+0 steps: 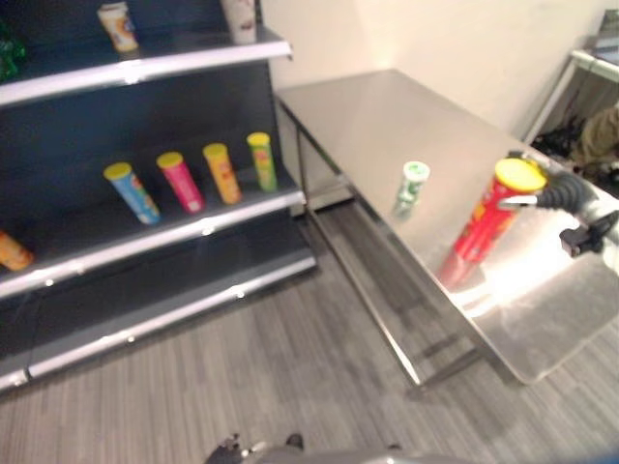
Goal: Put the goods on the table back onto the shelves and tidy them up.
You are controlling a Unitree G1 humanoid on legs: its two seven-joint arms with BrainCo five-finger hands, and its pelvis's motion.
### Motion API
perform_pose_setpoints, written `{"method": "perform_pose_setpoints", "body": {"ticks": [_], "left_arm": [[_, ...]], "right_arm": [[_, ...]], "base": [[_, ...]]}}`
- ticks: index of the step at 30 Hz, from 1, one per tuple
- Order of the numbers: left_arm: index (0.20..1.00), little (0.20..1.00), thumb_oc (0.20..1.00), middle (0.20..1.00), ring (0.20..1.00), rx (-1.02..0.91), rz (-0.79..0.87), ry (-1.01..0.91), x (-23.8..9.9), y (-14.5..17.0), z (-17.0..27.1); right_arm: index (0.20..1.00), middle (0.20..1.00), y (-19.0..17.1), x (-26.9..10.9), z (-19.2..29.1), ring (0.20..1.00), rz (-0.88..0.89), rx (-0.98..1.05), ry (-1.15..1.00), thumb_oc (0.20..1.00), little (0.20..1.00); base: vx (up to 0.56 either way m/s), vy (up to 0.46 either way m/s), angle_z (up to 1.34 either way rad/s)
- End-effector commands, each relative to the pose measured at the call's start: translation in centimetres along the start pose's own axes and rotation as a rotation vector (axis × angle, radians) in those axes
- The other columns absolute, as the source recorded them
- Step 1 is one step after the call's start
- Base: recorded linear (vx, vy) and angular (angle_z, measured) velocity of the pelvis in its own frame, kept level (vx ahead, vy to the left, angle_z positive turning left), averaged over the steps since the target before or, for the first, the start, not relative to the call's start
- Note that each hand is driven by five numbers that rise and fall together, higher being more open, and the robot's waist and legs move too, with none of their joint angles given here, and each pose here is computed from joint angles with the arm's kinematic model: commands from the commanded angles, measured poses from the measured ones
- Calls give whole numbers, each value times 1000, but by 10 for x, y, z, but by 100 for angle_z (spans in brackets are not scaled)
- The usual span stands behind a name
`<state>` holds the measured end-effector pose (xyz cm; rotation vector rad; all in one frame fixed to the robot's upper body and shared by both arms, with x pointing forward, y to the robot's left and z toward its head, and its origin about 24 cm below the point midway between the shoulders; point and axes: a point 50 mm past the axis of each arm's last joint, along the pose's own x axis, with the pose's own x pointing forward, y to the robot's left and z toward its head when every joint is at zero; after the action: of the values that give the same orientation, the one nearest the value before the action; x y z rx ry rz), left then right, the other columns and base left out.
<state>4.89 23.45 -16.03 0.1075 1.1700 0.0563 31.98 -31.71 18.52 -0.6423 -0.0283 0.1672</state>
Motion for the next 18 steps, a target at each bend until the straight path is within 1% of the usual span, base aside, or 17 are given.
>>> {"method": "perform_pose_setpoints", "body": {"ticks": [1, 4, 9, 18], "left_arm": [[1000, 1000, 1000, 1000, 1000, 35, 7, -52, 3, 6, 16], [1000, 1000, 1000, 1000, 1000, 32, 10, -53, 3, 7, 16], [1000, 1000, 1000, 1000, 1000, 26, 18, -57, 3, 8, 17], [1000, 1000, 1000, 1000, 1000, -5, 63, -60, 2, 17, 17]], "right_arm": [[1000, 1000, -20, 5, 28, 1000, -37, -85, -64, 1000, 1000], [200, 200, -21, 7, 29, 200, -41, -133, -49, 200, 200], [200, 200, -23, 6, 31, 200, -51, -161, -50, 200, 200], [200, 200, -30, -6, 50, 200, -136, -200, -164, 200, 200]], "base": [[0, 0, 0], [0, 0, 0], [0, 0, 0], [1, -28, 0]]}}
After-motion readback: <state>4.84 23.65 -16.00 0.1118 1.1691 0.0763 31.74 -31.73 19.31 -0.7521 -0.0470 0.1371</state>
